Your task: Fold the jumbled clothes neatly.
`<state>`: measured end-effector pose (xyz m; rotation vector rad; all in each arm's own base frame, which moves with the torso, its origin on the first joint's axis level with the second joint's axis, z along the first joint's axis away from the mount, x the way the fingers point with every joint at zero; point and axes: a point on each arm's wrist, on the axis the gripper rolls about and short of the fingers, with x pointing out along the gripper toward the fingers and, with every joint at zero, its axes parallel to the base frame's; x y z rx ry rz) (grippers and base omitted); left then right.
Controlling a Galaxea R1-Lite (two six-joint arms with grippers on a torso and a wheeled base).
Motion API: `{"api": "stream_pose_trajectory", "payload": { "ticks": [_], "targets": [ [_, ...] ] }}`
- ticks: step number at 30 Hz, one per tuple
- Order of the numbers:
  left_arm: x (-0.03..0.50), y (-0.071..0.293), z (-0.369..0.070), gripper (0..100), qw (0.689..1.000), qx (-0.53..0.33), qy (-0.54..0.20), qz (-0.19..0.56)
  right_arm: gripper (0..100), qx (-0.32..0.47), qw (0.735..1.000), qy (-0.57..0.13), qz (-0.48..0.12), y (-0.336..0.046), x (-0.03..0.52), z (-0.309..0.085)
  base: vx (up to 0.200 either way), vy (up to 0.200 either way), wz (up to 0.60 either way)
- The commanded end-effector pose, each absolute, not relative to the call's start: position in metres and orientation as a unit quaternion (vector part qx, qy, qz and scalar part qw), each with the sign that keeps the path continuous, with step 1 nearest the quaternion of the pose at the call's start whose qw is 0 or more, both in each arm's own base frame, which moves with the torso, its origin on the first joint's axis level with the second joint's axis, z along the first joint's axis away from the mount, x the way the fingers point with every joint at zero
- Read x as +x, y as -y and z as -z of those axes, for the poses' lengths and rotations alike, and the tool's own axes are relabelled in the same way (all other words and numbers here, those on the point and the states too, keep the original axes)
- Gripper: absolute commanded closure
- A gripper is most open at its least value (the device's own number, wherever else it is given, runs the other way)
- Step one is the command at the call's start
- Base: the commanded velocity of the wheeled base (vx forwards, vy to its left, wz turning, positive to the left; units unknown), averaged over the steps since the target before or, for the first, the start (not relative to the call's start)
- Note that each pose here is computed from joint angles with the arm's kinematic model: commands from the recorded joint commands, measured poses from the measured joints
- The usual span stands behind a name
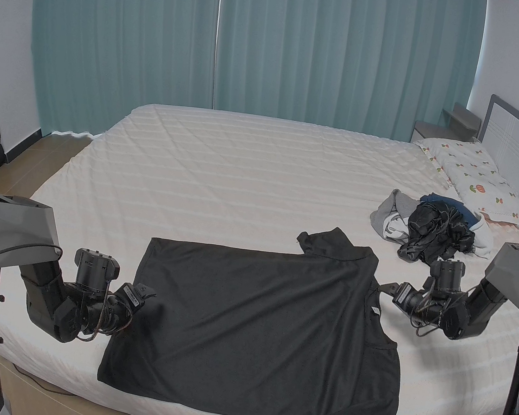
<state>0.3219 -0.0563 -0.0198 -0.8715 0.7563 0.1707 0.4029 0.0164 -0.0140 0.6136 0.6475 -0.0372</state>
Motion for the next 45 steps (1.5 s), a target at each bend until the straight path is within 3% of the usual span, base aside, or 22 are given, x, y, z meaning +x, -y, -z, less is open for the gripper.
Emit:
{"api": "stream_pose_trajectory", "payload": {
  "ticks": [1, 7, 16, 36, 45],
  "targets": [
    [0.310, 0.055, 0.016, 0, 0.833, -0.416, -0.361, -0.050, 0, 0.365, 0.866, -0.343, 0.011, -0.010, 0.293, 0.002, 0.000, 0.000, 0.00],
    [0.310, 0.055, 0.018, 0, 0.838, -0.403, -0.364, -0.047, 0, 0.381, 0.850, -0.362, -0.023, -0.007, 0.270, 0.020, 0.000, 0.000, 0.00],
    [0.311, 0.056, 0.018, 0, 0.838, -0.404, -0.363, -0.046, 0, 0.381, 0.848, -0.367, -0.023, -0.007, 0.267, 0.044, 0.000, 0.000, 0.00],
    [0.312, 0.056, 0.018, 0, 0.840, -0.400, -0.363, -0.044, 0, 0.375, 0.872, -0.314, -0.016, -0.005, 0.297, 0.053, 0.000, 0.000, 0.00],
    [0.311, 0.056, 0.018, 0, 0.840, -0.399, -0.364, -0.045, 0, 0.367, 0.871, -0.326, -0.024, -0.015, 0.296, 0.058, 0.000, 0.000, 0.00]
  ]
}}
